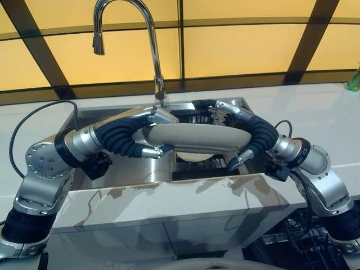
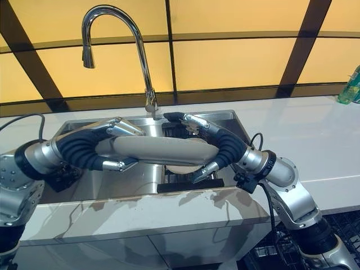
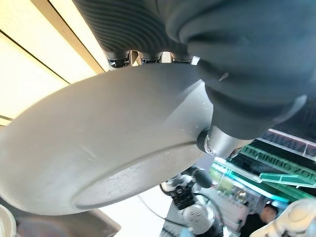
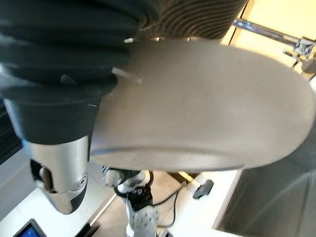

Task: Pick up plates and place into dishwasher.

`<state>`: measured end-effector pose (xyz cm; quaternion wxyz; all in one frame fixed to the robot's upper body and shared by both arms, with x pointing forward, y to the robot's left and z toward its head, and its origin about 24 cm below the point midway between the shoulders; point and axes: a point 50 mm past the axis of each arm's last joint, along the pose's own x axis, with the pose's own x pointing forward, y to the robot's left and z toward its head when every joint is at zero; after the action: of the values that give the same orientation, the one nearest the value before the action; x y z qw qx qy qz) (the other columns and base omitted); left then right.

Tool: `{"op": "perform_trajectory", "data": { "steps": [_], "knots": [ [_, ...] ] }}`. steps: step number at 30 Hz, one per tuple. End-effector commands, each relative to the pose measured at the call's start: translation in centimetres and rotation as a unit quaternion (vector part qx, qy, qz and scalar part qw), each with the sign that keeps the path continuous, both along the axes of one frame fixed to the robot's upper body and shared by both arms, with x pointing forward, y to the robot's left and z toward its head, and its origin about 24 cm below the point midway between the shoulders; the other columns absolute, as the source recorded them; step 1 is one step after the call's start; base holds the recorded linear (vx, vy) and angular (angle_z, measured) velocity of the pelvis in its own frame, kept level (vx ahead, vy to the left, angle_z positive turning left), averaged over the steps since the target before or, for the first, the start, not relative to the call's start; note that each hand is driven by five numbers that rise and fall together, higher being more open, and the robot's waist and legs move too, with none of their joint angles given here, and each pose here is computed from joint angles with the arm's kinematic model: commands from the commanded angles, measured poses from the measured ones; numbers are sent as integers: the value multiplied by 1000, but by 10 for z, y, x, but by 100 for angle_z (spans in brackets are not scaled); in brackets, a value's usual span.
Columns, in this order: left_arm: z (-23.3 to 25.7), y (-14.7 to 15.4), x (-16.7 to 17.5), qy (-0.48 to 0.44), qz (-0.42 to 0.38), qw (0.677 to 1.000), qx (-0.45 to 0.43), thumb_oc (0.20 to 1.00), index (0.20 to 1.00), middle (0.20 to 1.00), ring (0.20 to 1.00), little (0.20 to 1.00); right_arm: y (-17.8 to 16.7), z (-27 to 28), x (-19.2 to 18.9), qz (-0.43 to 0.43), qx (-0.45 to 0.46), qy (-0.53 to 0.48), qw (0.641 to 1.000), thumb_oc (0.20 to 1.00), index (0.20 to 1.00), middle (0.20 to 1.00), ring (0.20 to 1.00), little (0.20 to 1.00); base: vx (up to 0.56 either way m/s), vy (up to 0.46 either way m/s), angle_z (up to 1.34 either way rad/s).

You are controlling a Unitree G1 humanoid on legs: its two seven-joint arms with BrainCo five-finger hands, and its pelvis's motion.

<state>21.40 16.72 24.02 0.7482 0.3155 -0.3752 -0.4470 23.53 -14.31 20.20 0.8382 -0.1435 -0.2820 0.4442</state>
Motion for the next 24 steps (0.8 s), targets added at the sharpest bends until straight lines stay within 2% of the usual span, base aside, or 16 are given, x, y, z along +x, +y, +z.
{"op": "perform_trajectory", "data": {
  "steps": [1, 3, 4, 5, 7, 8, 24],
  "knots": [
    [12, -5, 3, -7, -32, 996, -80, 200, 200, 200, 200, 200, 18, 29, -6, 23, 33, -81, 996, 1000, 1000, 1000, 1000, 1000, 0, 0, 0],
    [12, -6, 4, -6, -31, 996, -87, 200, 200, 200, 200, 200, 21, 26, -6, 23, 30, -84, 996, 1000, 1000, 1000, 1000, 1000, 0, 0, 0],
    [11, -7, 4, -5, -30, 996, -88, 200, 200, 200, 200, 200, 22, 25, -7, 23, 27, -86, 996, 805, 805, 805, 805, 805, 0, 0, 0],
    [10, -7, 4, -4, -29, 996, -88, 200, 200, 200, 200, 200, 22, 25, -7, 23, 27, -87, 996, 558, 558, 558, 558, 558, 0, 0, 0],
    [10, -7, 3, -4, -26, 996, -87, 200, 200, 200, 200, 200, 21, 26, -9, 23, 29, -87, 995, 222, 222, 222, 222, 222, 0, 0, 0],
    [11, -6, 3, -4, -26, 996, -87, 200, 200, 200, 200, 200, 20, 27, -9, 22, 35, -86, 995, 200, 200, 200, 200, 200, 0, 0, 0],
    [11, -5, 3, -8, -23, 995, -96, 200, 200, 200, 200, 200, 14, 28, -6, -11, 69, -87, 994, 200, 200, 200, 200, 200, 0, 0, 0]
  ]
}}
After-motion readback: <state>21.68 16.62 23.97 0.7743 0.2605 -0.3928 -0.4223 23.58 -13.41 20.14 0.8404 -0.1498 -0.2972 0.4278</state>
